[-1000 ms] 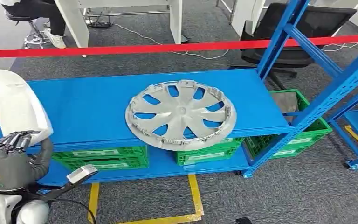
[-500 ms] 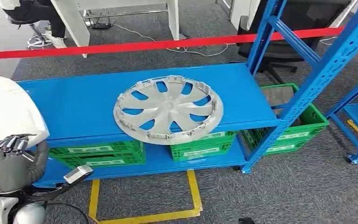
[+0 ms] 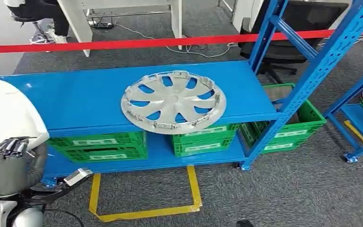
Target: Take the parts from the cabinet and place them on the table.
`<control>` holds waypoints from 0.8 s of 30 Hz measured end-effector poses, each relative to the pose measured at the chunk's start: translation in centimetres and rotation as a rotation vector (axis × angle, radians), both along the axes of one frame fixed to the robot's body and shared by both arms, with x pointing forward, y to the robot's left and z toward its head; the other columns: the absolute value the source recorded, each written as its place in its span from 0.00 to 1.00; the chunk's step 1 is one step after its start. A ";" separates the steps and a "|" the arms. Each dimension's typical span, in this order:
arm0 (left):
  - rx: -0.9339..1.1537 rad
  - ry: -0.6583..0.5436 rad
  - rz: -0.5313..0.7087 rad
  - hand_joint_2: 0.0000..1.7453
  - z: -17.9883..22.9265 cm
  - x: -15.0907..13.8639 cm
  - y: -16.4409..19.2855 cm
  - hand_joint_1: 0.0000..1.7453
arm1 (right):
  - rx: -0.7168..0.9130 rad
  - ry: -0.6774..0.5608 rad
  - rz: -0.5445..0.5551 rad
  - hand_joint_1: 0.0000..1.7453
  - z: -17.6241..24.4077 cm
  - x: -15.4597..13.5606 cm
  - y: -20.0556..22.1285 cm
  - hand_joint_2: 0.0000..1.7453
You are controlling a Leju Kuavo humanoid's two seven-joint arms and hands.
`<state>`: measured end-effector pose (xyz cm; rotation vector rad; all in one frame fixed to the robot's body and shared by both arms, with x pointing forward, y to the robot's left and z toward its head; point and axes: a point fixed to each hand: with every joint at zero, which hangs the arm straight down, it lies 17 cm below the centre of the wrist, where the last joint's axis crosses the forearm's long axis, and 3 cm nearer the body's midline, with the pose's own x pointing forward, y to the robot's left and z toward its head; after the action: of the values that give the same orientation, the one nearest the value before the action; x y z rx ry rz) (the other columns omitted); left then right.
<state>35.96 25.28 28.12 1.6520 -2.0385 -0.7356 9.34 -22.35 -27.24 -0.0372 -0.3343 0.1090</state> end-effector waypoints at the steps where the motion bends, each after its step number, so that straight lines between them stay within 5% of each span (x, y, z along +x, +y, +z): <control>1: -0.001 0.000 0.000 1.00 0.0 0.0 0.0 1.00 | -0.005 -0.002 0.006 0.00 0.0 0.0 -0.1 0.00; 24: 0.002 -0.004 -0.031 1.00 0.5 0.9 -1.5 1.00 | -0.081 0.037 0.056 0.00 -0.3 -0.5 -1.4 0.00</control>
<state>36.89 23.80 28.59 1.6279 -2.0712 -0.7449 8.85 -23.76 -27.57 -0.1058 -0.2937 0.1784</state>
